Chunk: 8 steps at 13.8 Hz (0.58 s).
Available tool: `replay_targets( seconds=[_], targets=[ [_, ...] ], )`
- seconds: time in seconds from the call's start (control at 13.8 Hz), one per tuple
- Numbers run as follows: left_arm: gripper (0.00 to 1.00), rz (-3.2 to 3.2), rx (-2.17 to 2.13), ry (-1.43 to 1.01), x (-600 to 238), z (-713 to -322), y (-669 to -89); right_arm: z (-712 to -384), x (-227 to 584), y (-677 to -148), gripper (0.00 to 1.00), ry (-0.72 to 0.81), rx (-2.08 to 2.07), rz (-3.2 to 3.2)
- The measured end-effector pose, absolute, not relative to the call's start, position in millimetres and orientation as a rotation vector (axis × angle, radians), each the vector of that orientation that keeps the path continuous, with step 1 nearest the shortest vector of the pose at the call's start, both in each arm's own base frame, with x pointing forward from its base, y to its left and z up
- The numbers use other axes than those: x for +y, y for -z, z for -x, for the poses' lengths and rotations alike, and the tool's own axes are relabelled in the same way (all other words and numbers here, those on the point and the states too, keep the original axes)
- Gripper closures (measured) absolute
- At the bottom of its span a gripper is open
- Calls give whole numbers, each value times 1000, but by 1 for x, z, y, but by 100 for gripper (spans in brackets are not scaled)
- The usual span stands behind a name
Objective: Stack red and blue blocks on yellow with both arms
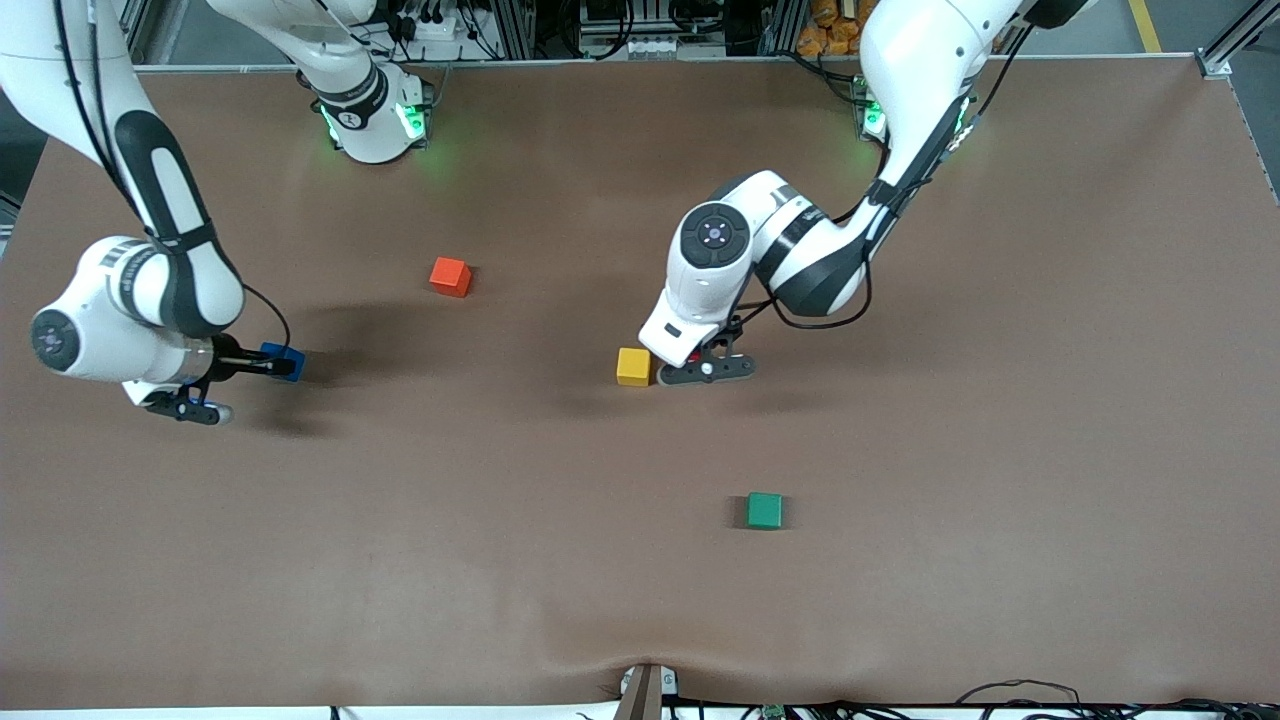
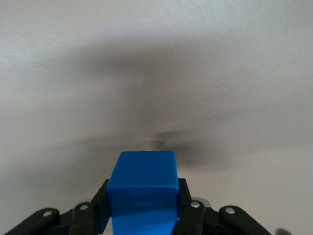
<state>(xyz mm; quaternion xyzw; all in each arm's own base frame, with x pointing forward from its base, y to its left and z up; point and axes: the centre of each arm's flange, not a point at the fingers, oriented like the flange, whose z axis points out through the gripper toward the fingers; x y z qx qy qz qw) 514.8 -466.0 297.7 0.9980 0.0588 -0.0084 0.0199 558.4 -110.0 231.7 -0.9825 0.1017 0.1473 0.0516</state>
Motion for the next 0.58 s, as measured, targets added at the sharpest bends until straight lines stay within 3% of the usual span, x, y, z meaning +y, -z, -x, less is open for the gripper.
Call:
replay_targets(
  seconds=[0.58],
  targets=[
    [44, -3099, 81, -17, -501, -509, -287, -598, -107, -307, 44, -478, 190, 2957]
  ],
)
